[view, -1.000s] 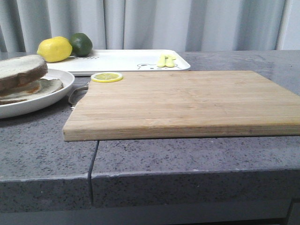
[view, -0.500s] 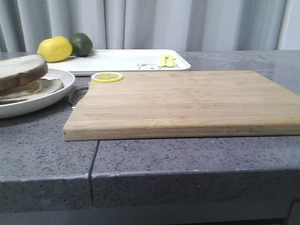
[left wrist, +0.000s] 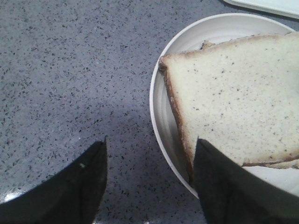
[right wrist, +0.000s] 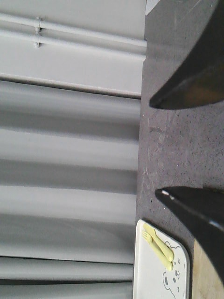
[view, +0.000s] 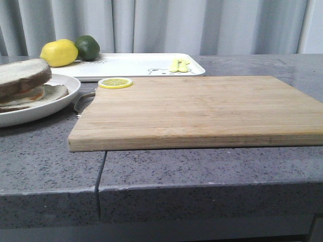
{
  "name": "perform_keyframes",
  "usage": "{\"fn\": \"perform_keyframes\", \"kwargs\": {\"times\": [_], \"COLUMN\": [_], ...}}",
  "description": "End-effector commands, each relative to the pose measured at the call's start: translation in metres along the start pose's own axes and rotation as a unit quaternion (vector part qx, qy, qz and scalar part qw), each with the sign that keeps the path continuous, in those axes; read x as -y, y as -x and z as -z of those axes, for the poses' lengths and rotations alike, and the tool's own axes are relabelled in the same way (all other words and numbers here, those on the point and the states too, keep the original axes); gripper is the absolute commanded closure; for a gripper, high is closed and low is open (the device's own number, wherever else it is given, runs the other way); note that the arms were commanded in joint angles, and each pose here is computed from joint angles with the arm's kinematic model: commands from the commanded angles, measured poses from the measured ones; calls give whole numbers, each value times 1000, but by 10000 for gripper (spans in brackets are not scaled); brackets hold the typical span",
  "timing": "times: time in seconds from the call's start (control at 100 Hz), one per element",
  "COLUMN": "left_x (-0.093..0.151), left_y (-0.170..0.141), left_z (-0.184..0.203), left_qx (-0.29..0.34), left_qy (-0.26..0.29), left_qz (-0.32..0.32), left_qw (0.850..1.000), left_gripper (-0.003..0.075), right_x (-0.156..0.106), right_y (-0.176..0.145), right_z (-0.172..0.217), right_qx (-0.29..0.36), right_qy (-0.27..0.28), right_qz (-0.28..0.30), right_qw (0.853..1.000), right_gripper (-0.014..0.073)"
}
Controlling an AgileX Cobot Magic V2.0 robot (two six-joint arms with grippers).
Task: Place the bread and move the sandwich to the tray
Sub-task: 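Move the left gripper to the plate rim and grasp the plate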
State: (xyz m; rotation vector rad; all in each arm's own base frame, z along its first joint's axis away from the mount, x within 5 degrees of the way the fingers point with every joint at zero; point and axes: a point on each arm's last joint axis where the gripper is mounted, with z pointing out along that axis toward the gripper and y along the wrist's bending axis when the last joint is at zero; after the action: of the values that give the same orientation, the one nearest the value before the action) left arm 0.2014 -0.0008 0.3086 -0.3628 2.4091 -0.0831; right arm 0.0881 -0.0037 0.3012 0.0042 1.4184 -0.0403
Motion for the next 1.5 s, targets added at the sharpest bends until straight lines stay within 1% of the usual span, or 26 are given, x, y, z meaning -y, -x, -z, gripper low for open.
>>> {"fn": "perform_keyframes", "kwargs": {"times": [0.0,0.49,0.73,0.86,0.96,1.04,1.49], "left_x": [4,5,6,0,-8,-11,-10], "left_y": [15,17,18,20,22,22,25], "left_z": [6,-20,-26,-30,-31,-31,-31], "left_qx": [45,16,13,9,9,10,24], "left_qy": [-13,-2,-1,10,18,23,16], "left_qz": [8,3,1,11,31,35,32], "left_qw": [999,1000,1000,1000,999,999,999], "left_gripper": [331,331,332,331,331,331,332], "right_x": [2,2,2,2,2,2,2], "right_y": [11,11,11,11,11,11,11], "right_z": [-1,-1,-1,-1,-1,-1,-1], "right_qx": [24,24,24,24,24,24,24], "right_qy": [-10,-10,-10,-10,-10,-10,-10], "right_qz": [14,14,14,14,14,14,14], "right_qw": [1000,1000,1000,1000,1000,1000,1000], "right_gripper": [202,202,202,202,202,202,202]}}
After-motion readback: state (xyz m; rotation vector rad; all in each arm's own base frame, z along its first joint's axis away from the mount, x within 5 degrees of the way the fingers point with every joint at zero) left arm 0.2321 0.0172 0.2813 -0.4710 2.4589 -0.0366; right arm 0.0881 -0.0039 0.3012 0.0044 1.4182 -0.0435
